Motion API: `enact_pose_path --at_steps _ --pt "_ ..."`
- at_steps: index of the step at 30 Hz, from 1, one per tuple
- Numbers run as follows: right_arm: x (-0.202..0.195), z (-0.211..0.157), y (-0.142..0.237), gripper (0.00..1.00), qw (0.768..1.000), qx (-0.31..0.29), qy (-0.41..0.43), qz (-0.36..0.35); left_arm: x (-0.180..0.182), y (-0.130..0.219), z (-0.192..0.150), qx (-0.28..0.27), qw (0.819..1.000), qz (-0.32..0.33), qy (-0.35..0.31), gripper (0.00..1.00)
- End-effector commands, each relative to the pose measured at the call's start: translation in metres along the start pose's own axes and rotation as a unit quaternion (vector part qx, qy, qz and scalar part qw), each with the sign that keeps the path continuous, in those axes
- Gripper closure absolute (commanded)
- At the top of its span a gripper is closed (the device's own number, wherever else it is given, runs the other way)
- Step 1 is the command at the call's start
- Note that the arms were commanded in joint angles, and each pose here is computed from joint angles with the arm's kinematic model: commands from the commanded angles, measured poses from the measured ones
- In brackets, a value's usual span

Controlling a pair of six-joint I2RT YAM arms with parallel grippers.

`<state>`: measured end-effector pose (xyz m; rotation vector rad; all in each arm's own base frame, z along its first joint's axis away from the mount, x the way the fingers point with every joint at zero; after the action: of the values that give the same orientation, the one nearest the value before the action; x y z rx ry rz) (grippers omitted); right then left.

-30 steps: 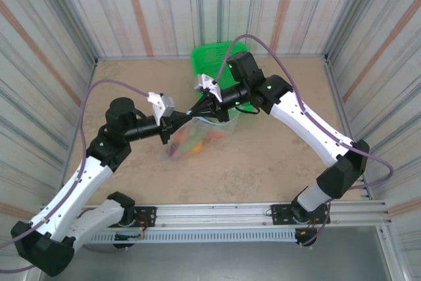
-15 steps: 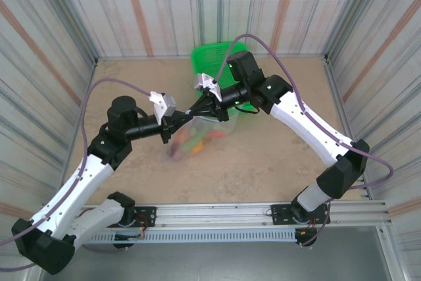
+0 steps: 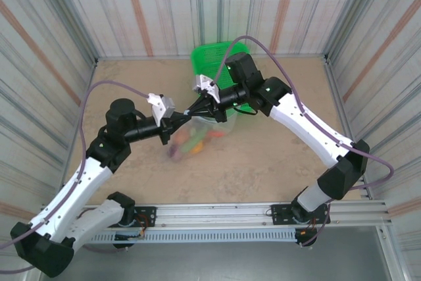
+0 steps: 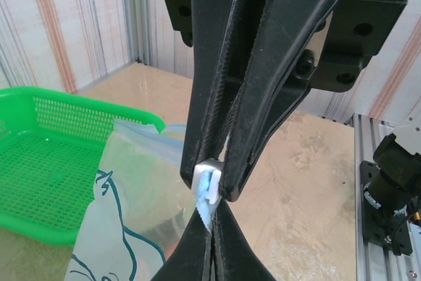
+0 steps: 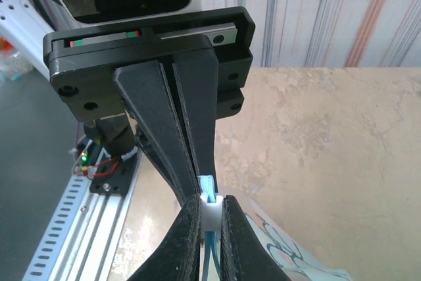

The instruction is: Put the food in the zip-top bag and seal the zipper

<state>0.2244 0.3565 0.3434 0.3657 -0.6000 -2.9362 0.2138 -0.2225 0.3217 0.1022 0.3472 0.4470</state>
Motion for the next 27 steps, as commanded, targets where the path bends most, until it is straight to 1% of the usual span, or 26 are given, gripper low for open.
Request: enact_pose_path --at_steps 1,7,10,13,19,24,27 --pt "-0.005 -0.023 0.007 1.0 0.998 0.047 -0.013 -0.039 -0.007 0.013 0.017 -0.044 0.998 0.01 -0.04 1.0" --pt "-0.001 -0.025 0.011 1.0 0.998 0.041 -0.01 -0.054 -0.003 0.021 0.017 -0.057 0.997 0.027 -0.039 1.0" --pt "0.0 -0.03 0.012 1.0 0.997 0.051 -0.013 -0.057 -0.004 0.024 0.019 -0.064 0.997 0.03 -0.041 1.0" --pt "0.001 -0.037 0.015 1.0 0.996 0.062 -0.017 -0.066 -0.001 0.031 0.022 -0.076 0.995 0.052 -0.046 1.0" --pt "0.001 -0.055 0.024 1.0 0.991 0.09 -0.026 -0.1 0.019 0.053 0.031 -0.123 0.982 0.14 -0.042 1.0" --pt "0.001 -0.078 0.034 1.0 0.982 0.125 -0.044 -0.135 0.035 0.076 0.036 -0.159 0.964 0.211 -0.029 1.0" --pt "-0.004 -0.095 0.044 1.0 0.971 0.154 -0.061 -0.172 0.045 0.089 0.035 -0.175 0.952 0.25 -0.012 1.0"
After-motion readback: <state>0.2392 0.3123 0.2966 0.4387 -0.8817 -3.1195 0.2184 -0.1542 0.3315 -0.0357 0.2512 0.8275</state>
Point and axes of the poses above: each hand's point on the last joint's axis, 136 mm out from that joint toward the fingers, its own y axis back along the fingers, its own x axis along the line the jaws close on, z = x × y, the point moved 1 cm from there along y, back along the fingers, and after that the axes turned 15 degrees about y, right-handed, at the moved point
